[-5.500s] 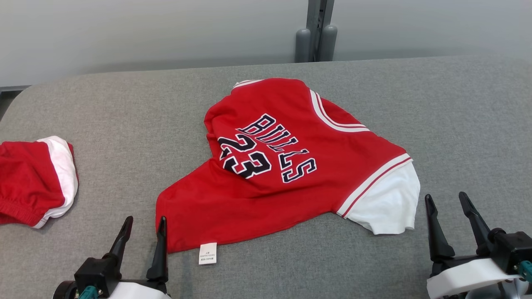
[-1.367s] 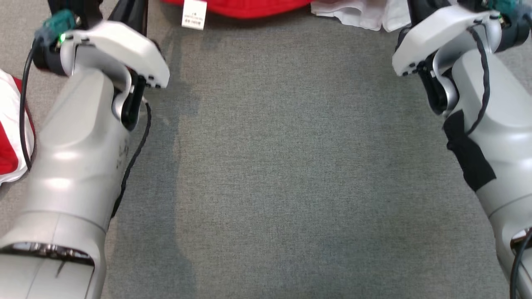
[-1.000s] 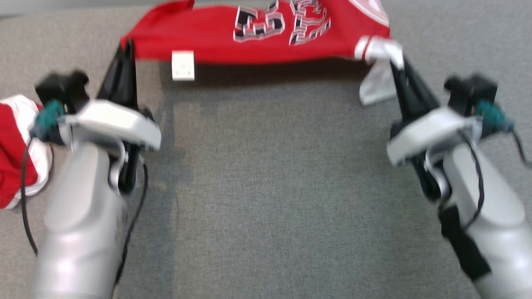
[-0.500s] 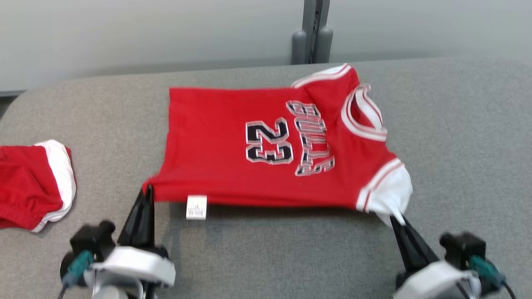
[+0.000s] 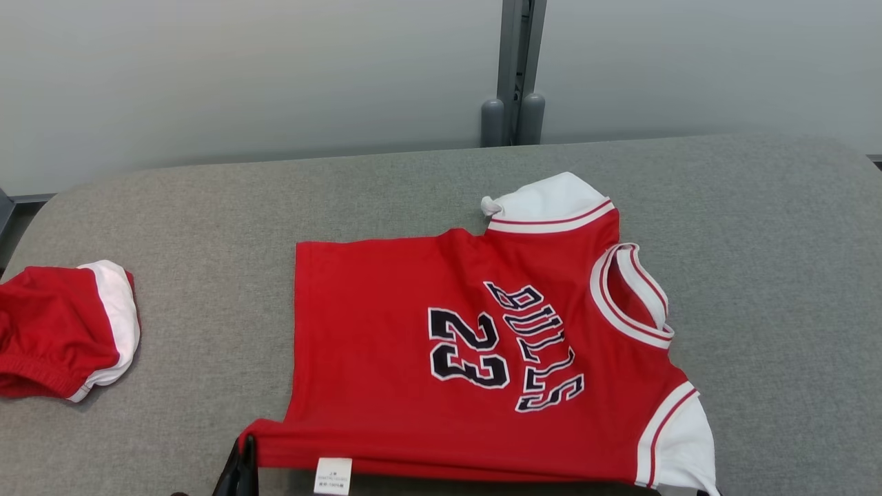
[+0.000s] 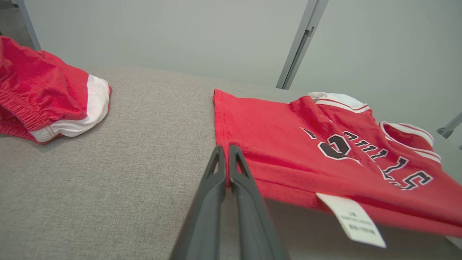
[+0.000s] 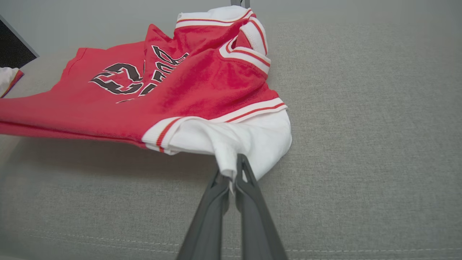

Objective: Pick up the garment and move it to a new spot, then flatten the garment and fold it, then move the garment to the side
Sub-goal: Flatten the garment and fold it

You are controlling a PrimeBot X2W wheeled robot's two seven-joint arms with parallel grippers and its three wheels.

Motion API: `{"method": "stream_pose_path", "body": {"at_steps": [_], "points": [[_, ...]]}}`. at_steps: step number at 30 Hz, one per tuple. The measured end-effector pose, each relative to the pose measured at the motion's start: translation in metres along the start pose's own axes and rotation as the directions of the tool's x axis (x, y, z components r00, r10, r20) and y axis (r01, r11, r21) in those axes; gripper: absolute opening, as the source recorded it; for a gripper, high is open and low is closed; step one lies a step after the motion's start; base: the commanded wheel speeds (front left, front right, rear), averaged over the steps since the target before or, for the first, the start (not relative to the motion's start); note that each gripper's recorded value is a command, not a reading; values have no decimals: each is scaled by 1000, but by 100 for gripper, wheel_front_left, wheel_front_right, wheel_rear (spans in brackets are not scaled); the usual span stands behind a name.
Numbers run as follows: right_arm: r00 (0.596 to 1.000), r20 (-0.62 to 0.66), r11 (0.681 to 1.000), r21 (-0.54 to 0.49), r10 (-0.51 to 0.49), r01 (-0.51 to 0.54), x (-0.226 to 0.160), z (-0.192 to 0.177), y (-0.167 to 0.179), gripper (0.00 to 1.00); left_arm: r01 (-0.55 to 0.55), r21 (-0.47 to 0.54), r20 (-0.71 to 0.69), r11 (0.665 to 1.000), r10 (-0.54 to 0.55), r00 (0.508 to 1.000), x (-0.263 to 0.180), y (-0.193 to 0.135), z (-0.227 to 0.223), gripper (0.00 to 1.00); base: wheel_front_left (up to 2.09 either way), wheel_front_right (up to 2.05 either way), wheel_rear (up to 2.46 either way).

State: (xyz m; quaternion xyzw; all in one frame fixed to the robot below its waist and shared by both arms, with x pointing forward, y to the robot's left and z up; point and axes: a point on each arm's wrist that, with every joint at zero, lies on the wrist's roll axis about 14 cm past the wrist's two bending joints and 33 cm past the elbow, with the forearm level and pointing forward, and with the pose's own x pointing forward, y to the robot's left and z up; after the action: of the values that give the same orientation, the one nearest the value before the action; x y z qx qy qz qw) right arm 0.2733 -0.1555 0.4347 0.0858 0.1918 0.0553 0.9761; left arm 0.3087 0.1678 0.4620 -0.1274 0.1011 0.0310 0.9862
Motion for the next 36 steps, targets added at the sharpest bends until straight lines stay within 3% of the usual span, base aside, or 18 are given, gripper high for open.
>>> {"method": "stream_pose_path", "body": {"at_steps": [6,14,28,36], "points": [[999,-50,1000,16,-18,19,-12,-9,-4,0,-18,-12,-44,1000,17,999,-12,-2,-3,0,0,0,0],[999,-26,1000,-10,-25,25,5,2,-9,0,15,-3,-81,1000,-16,997,2,-9,-6,0,0,0,0],[990,4,973,-186,138,-135,89,34,30,0,63,28,-142,998,-58,988,62,-10,-10,0,0,0,0],[974,19,951,-223,224,-214,139,42,45,0,31,10,-174,999,-29,984,84,-1,-29,0,0,0,0]]}}
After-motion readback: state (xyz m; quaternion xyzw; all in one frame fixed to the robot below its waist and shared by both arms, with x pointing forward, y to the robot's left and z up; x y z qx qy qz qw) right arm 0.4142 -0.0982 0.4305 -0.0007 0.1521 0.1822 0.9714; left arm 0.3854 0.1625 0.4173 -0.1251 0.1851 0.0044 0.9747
